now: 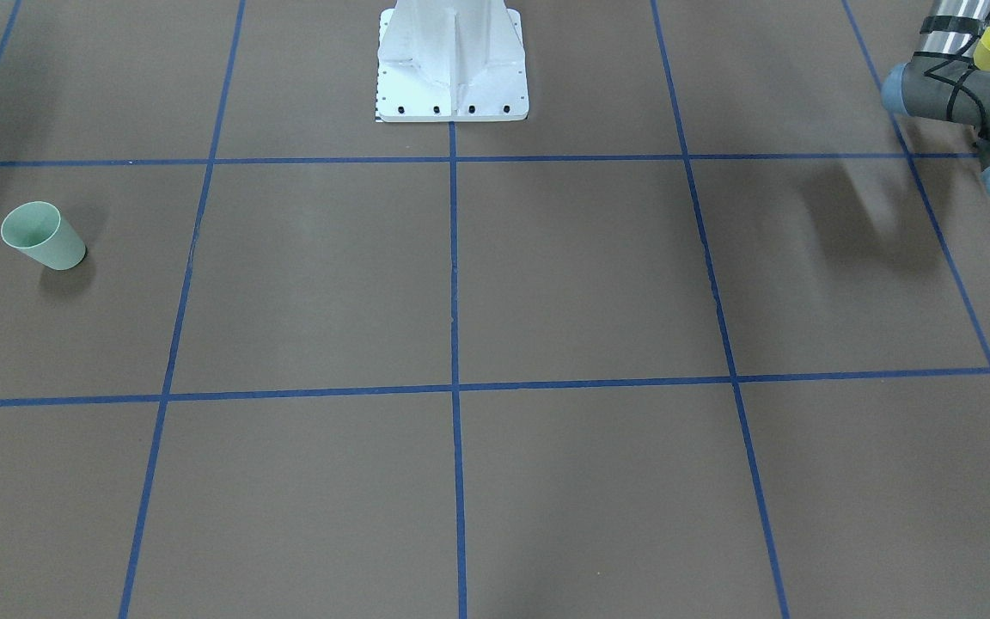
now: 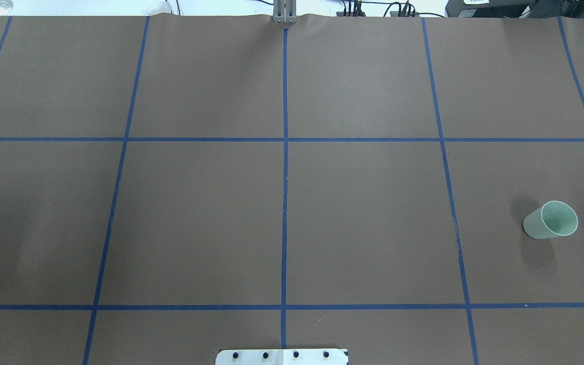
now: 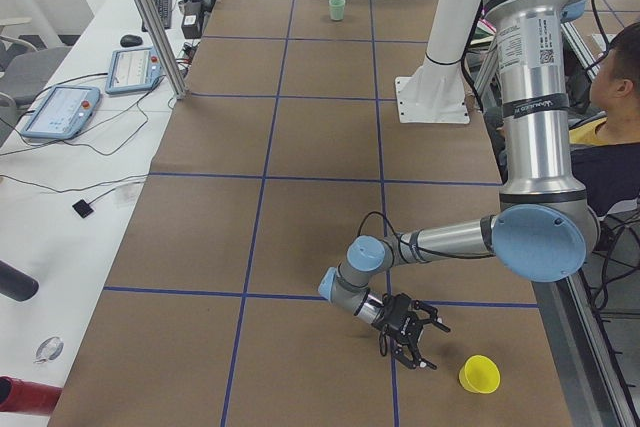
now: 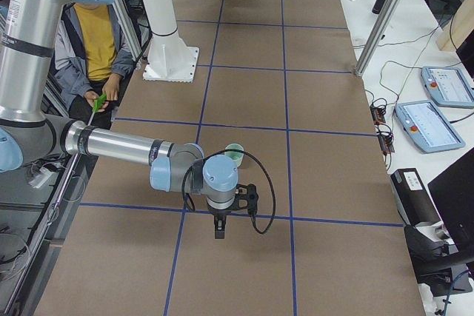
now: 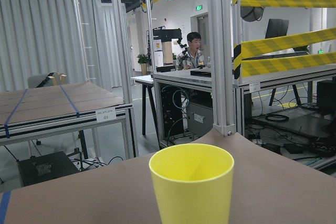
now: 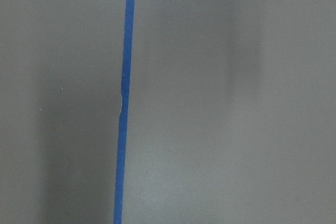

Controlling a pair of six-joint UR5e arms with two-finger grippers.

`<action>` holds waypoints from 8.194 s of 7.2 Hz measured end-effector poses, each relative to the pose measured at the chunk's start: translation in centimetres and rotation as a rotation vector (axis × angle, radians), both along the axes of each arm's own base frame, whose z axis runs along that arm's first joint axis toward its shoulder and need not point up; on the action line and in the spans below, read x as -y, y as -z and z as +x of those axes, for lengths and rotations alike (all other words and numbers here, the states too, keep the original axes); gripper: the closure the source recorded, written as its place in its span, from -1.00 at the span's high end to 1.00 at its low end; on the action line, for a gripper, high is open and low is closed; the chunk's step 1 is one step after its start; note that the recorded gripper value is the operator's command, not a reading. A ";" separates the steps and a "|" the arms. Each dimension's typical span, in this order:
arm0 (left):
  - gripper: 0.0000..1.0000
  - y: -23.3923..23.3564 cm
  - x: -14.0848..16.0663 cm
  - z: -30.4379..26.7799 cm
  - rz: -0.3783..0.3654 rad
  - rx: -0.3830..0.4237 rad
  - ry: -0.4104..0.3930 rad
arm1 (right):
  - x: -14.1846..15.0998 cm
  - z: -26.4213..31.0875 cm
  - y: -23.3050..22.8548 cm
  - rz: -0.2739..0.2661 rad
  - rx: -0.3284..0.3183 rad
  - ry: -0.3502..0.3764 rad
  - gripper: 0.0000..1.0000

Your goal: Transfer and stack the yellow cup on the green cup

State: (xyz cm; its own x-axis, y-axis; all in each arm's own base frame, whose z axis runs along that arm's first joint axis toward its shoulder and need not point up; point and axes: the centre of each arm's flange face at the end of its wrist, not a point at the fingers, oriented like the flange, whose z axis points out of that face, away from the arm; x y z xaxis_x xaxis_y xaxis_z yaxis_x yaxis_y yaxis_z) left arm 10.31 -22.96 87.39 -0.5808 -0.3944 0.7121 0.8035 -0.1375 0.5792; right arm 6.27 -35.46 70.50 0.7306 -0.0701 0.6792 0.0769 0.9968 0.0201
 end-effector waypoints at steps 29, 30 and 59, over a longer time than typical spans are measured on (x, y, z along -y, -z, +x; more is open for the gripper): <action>-0.22 1.4 4.2 -10.5 0.386 -0.239 -0.873 | 0.3 -0.3 0.6 0.014 0.035 -0.002 0.99; -0.22 2.3 6.5 -11.0 0.497 -0.227 -0.962 | 0.3 -0.3 0.6 0.015 0.035 -0.002 0.99; -1.00 57.3 18.3 24.6 3.023 -0.605 -2.657 | 7.8 -0.6 21.3 0.338 0.205 -0.071 0.96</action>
State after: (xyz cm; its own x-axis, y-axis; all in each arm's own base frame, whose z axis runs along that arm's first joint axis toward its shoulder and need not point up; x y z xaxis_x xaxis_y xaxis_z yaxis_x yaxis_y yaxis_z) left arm 34.88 -41.24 30.09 0.0273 0.9574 -0.2873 0.5114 0.2336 0.8270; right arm 5.65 -43.25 49.25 0.5936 -0.2683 0.7587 -0.0319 0.9342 0.3552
